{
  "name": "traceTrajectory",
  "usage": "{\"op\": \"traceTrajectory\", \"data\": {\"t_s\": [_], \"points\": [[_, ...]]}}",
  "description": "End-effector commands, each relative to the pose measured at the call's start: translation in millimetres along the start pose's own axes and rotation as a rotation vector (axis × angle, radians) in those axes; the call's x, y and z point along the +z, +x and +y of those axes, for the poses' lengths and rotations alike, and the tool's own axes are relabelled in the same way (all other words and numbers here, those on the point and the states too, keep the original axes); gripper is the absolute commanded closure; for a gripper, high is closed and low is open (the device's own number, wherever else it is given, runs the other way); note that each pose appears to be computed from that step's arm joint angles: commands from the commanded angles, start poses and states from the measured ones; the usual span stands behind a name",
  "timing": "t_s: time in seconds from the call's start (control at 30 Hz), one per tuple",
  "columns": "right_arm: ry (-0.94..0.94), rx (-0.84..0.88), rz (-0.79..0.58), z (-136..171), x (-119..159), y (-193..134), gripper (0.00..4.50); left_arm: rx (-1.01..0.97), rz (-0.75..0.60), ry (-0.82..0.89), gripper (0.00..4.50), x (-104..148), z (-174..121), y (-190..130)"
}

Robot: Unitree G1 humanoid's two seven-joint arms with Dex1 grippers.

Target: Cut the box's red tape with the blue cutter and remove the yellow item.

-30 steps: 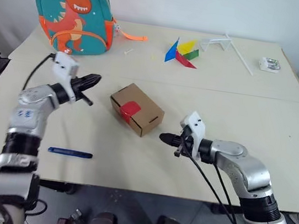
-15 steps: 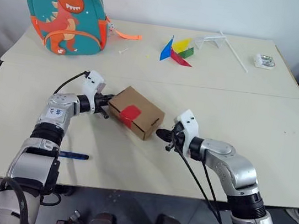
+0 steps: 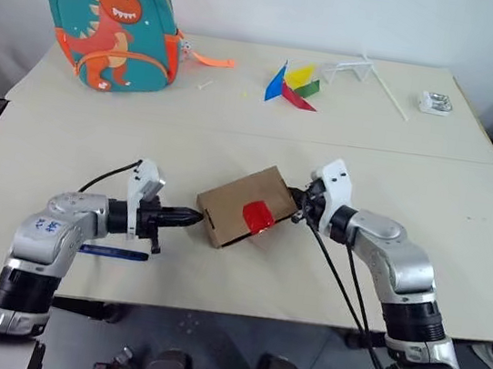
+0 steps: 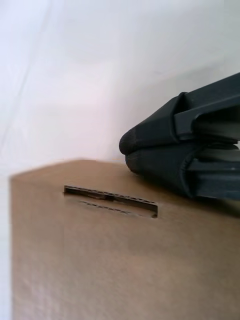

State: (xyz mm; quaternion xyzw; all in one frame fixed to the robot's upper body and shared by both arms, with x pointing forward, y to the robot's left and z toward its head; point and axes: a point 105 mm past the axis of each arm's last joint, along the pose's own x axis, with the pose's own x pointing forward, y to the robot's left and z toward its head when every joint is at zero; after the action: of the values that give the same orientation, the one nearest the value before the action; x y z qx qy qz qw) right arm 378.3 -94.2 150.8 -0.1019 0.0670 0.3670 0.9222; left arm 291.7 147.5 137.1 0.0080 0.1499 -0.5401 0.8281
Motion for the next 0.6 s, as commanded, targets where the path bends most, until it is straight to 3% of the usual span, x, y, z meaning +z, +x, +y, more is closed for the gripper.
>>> {"op": "traceTrajectory", "data": {"t_s": [0.03, 0.2, 0.27, 0.43, 0.6], "points": [[-0.088, -0.056, -0.048, -17, 14, -9, 4.50, 0.005, -0.005, 0.029, 4.46, 12, -6, -17], [-0.157, -0.112, -0.098, -33, 23, -39, 4.50, -0.058, -0.004, -0.017, 4.46, 32, -4, -39], [-0.141, -0.097, -0.084, -30, 20, -53, 4.50, -0.037, -0.048, 0.006, 4.46, 51, 8, -42], [-0.023, 0.148, -0.003, 20, 2, -77, 4.50, 0.136, -0.185, 0.060, 4.46, 84, 62, -20], [0.048, 0.272, 0.086, 64, -21, -84, 4.50, 0.133, -0.081, 0.104, 4.46, 70, 80, 31]]}}
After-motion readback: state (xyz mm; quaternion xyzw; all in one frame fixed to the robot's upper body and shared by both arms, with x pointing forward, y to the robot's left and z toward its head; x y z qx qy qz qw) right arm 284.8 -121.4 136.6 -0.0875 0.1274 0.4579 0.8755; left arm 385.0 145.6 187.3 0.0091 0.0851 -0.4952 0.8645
